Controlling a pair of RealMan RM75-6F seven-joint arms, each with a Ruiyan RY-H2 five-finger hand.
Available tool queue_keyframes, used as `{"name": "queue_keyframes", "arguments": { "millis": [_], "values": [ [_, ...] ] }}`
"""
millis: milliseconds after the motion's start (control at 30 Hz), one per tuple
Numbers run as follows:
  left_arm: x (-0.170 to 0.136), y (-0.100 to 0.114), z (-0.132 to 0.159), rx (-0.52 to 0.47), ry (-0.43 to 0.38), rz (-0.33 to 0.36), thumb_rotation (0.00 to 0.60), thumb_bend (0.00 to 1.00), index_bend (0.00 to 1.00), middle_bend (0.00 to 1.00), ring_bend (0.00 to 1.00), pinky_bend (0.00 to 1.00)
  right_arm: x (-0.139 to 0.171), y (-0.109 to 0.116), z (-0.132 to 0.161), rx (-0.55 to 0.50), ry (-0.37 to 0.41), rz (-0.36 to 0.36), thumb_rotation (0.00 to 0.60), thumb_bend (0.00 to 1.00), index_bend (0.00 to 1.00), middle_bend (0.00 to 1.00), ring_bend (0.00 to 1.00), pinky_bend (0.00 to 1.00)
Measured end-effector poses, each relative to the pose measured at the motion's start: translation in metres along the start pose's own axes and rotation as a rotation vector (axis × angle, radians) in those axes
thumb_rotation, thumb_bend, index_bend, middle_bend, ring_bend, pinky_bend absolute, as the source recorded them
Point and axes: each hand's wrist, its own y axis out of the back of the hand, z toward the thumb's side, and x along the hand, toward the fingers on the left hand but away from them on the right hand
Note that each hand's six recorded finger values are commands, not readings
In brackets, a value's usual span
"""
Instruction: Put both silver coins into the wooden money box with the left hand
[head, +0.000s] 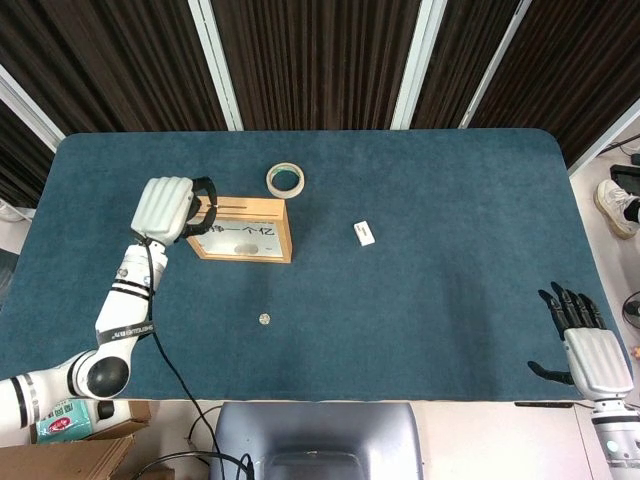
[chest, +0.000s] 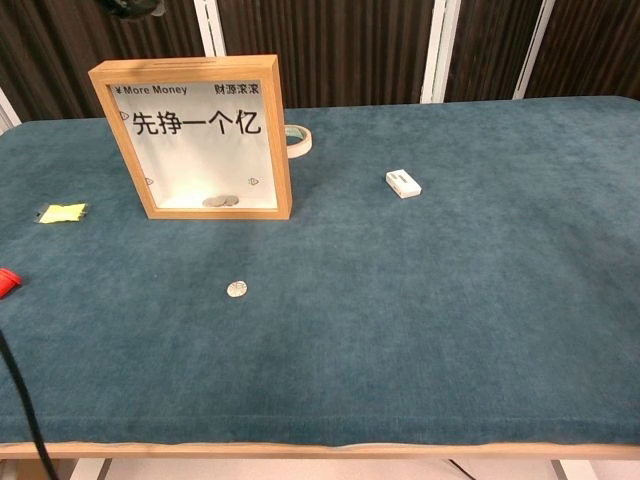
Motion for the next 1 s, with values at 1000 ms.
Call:
{"name": "queue_keyframes", "arguments": {
  "millis": [1000],
  "values": [
    [0.035, -0.04, -0.011, 0.007, 0.086, -0.076, 0.6, 0.58, 0.74, 1.0, 1.0, 1.0, -0.002, 0.004, -0.005, -0.014, -0.018, -0.007, 0.6, 0.1, 0.0, 0.0, 0.0, 0.0]
  ]
}}
